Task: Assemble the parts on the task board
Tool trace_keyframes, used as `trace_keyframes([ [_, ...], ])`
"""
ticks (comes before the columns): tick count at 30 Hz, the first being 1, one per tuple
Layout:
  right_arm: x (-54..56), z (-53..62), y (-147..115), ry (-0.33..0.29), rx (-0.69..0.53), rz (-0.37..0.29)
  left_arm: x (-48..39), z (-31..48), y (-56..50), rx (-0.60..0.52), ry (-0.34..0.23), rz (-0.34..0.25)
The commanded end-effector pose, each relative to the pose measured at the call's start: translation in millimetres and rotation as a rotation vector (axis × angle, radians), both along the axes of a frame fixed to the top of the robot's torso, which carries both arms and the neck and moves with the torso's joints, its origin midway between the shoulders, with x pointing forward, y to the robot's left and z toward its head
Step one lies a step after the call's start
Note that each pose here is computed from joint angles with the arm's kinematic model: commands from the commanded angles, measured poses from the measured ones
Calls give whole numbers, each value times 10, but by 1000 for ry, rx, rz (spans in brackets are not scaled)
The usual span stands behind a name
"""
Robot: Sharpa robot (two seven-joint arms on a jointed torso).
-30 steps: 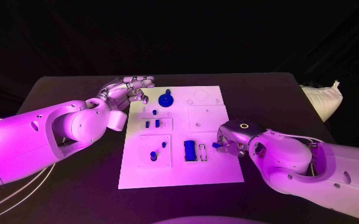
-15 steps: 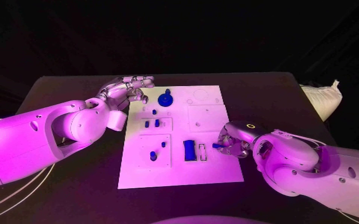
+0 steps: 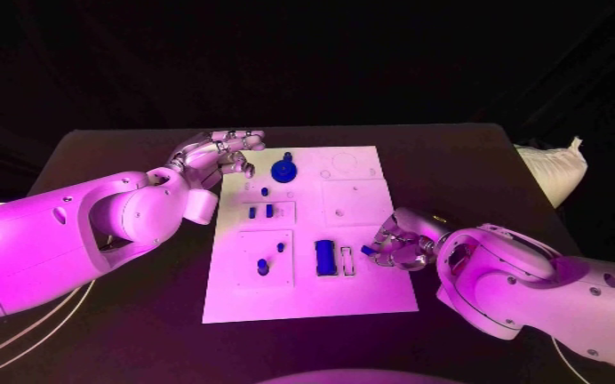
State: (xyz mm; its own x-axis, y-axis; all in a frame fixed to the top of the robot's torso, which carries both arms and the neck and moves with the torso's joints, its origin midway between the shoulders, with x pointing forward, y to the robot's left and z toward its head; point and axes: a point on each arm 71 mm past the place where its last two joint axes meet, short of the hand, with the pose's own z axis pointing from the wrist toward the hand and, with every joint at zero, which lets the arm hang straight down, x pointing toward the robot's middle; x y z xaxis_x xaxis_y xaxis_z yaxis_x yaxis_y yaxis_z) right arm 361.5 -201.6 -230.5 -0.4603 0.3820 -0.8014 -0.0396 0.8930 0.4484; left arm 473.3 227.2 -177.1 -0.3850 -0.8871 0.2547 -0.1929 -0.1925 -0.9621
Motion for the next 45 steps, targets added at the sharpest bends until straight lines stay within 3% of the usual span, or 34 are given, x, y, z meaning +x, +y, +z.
trace_keyframes([
  [1, -10, -18, 14, 48, 49, -42, -8, 9, -29, -10, -7, -20],
  [22, -17, -30, 261, 69, 71, 12, -17, 11, -29, -11, -5, -25],
  [45, 8, -82, 340, 103, 40, 52, -26, 14, -34, -6, -6, -31],
])
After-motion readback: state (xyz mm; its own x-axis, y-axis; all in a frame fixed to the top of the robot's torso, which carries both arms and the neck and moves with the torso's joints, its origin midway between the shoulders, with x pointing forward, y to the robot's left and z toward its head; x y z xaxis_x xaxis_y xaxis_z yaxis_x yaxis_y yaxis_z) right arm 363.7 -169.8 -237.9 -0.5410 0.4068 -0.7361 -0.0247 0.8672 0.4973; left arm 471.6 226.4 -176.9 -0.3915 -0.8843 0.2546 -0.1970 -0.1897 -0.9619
